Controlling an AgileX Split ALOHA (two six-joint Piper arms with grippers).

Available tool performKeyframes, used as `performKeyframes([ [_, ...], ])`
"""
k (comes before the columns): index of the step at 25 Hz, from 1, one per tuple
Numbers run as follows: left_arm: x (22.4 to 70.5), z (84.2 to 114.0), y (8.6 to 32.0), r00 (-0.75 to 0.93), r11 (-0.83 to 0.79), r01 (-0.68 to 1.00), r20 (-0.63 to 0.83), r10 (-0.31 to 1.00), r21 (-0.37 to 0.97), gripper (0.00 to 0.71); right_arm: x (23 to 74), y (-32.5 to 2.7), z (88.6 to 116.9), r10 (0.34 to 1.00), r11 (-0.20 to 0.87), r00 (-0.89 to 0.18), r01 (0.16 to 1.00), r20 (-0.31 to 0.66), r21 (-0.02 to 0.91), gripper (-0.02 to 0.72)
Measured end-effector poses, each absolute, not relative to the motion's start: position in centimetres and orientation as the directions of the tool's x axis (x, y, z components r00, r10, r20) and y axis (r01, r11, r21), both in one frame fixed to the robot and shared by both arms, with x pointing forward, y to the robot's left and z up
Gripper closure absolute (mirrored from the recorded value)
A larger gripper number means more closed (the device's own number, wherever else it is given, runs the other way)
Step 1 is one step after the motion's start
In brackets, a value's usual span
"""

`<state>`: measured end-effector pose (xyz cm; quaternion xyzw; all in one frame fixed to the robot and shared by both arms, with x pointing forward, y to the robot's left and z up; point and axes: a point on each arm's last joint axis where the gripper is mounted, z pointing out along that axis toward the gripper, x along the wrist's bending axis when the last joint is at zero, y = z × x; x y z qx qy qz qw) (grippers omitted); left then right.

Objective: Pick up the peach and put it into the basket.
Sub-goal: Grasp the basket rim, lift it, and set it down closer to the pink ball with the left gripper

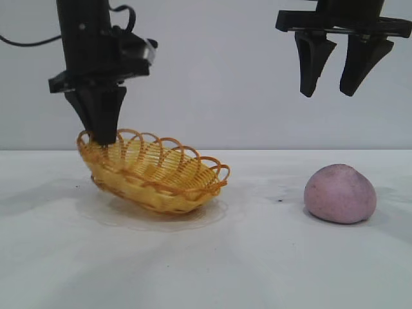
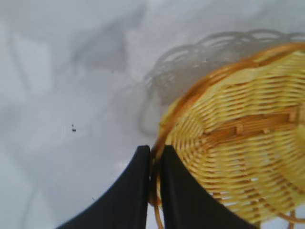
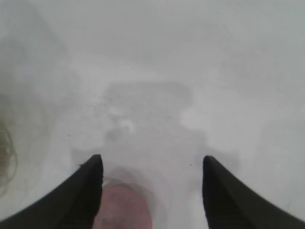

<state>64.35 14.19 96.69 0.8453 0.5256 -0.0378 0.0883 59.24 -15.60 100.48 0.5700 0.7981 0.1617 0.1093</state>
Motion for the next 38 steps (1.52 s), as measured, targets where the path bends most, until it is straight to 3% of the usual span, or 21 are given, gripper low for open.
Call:
performKeyframes([
  [8, 60.8, 96.5, 14.0, 0.216, -0.169, 0.972, -0.345, 0.914, 0.160, 0.710, 59.2, -15.6, 100.5, 0.945, 0.298, -0.326, 0.875, 0.010, 0.383, 0.319],
  [14, 58.1, 93.6, 14.4, 0.056, -0.008, 0.994, -0.431, 0.901, 0.112, 0.710, 59.2, -15.6, 100.5, 0.945, 0.298, -0.326, 0.875, 0.010, 0.383, 0.319],
  [24, 57.7, 92.2, 14.7, 0.016, 0.045, 0.990, -0.431, 0.902, 0.131, 0.710, 59.3, -15.6, 100.5, 0.945, 0.298, -0.326, 0.874, 0.010, 0.384, 0.319],
  [25, 57.7, 92.2, 14.7, 0.016, 0.045, 0.990, -0.431, 0.902, 0.131, 0.654, 59.3, -15.6, 100.5, 0.945, 0.298, -0.326, 0.874, 0.010, 0.384, 0.319],
  [27, 57.7, 92.2, 14.7, 0.018, 0.044, 0.990, -0.431, 0.902, 0.133, 0.654, 59.3, -15.6, 100.5, 0.945, 0.298, -0.326, 0.874, 0.010, 0.384, 0.319],
  [35, 57.6, 92.2, 14.7, 0.060, 0.001, 0.990, -0.426, 0.903, 0.141, 0.203, 59.3, -15.6, 100.5, 0.945, 0.297, -0.326, 0.873, 0.010, 0.386, 0.319],
  [38, 57.4, 93.0, 14.9, 0.102, -0.038, 0.986, -0.408, 0.907, 0.161, 0.180, 59.3, -15.6, 100.5, 0.945, 0.297, -0.326, 0.873, 0.010, 0.386, 0.319],
])
